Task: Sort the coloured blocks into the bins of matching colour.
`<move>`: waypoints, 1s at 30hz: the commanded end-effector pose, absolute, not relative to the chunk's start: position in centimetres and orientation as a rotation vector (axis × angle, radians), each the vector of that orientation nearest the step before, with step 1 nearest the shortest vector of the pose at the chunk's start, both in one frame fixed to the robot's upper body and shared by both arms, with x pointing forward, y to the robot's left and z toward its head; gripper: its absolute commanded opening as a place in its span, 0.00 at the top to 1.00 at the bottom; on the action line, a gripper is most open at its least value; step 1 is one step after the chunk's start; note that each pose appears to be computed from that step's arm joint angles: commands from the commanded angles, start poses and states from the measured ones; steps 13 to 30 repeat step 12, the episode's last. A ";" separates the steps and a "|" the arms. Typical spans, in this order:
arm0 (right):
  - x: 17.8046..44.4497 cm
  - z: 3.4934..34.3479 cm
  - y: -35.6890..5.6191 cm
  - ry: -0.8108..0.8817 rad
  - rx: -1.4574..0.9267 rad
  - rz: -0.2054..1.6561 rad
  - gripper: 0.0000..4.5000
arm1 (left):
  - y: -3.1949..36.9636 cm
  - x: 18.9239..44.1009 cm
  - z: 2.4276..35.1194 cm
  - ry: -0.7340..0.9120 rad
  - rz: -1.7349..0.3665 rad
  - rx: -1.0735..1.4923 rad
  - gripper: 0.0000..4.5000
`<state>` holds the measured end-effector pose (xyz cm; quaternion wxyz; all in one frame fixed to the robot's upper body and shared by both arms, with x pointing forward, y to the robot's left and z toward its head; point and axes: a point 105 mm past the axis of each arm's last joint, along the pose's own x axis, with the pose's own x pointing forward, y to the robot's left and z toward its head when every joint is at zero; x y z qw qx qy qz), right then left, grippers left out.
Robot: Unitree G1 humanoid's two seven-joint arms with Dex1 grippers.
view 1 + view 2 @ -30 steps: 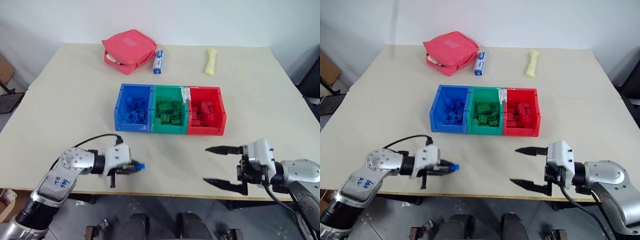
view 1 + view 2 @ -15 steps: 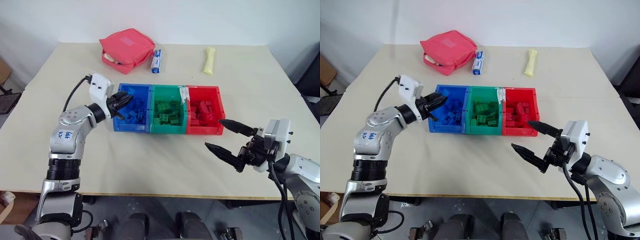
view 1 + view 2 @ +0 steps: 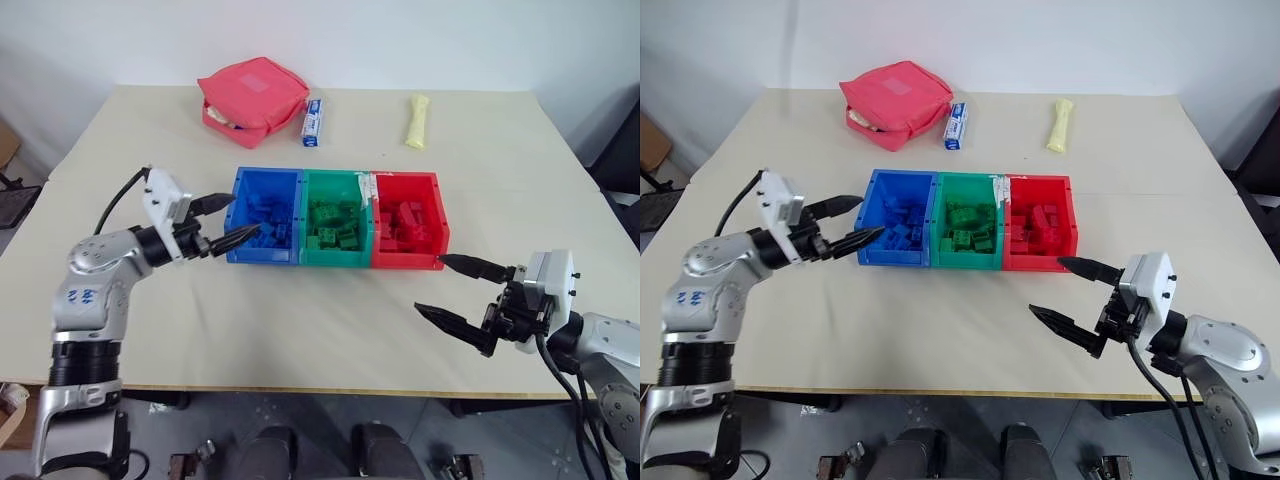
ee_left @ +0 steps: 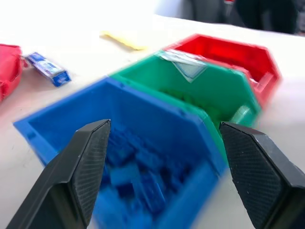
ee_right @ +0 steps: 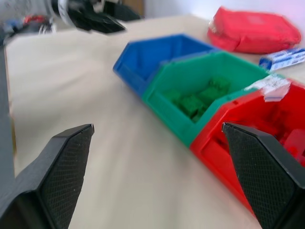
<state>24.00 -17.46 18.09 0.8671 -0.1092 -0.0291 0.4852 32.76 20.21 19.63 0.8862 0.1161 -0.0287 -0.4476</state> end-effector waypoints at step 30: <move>24.9 16.8 -18.8 -0.039 -0.321 1.064 0.00 | 22.5 27.4 16.7 0.001 -0.914 0.392 0.14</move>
